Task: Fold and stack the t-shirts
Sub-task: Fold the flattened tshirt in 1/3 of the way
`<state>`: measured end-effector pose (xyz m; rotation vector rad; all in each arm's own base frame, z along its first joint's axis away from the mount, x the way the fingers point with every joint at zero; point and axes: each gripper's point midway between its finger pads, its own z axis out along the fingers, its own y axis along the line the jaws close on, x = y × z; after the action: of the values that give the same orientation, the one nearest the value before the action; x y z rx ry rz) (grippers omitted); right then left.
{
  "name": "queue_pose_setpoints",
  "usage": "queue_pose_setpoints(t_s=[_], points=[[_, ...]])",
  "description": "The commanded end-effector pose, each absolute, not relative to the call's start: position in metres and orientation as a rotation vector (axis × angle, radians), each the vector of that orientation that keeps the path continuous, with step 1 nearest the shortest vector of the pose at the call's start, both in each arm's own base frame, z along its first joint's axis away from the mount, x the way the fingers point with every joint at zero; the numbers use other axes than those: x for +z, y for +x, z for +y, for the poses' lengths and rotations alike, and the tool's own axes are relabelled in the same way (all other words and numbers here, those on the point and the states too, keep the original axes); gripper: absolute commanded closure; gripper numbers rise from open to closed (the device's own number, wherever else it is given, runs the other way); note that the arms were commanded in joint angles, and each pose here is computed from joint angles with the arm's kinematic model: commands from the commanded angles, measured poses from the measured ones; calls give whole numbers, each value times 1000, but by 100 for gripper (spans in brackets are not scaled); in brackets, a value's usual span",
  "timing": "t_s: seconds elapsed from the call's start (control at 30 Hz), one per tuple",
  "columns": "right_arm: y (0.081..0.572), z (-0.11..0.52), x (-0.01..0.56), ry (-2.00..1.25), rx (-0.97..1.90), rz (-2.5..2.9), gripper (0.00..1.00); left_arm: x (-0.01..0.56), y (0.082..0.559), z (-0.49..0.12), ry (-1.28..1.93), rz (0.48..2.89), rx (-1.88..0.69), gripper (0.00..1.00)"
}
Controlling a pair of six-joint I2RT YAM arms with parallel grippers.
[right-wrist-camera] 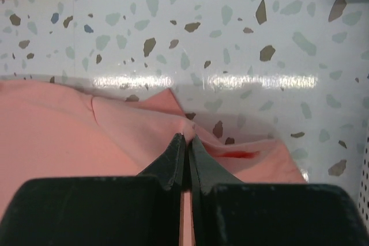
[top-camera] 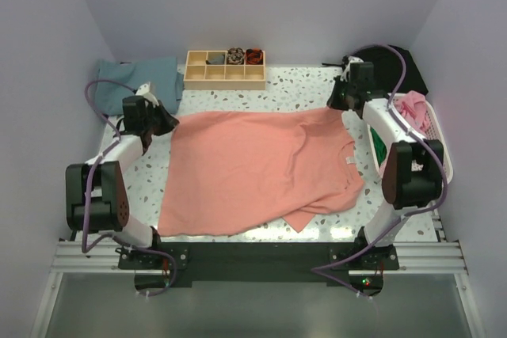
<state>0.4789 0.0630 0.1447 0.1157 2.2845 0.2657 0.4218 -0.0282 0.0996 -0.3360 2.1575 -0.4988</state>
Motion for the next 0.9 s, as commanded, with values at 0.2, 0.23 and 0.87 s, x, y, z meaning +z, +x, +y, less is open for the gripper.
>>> queue_pose_setpoints(t_s=[0.2,0.23,0.87], points=[[397,77,196,125,370,2200,100,156,378,-26,-470,1965,-453,100],[391,79,194,127,376,2205,100,147,370,-24,-496,1990,-425,100],[275,59,96,377,-18,2467,100,110,304,-14,-641,2129,-326,100]])
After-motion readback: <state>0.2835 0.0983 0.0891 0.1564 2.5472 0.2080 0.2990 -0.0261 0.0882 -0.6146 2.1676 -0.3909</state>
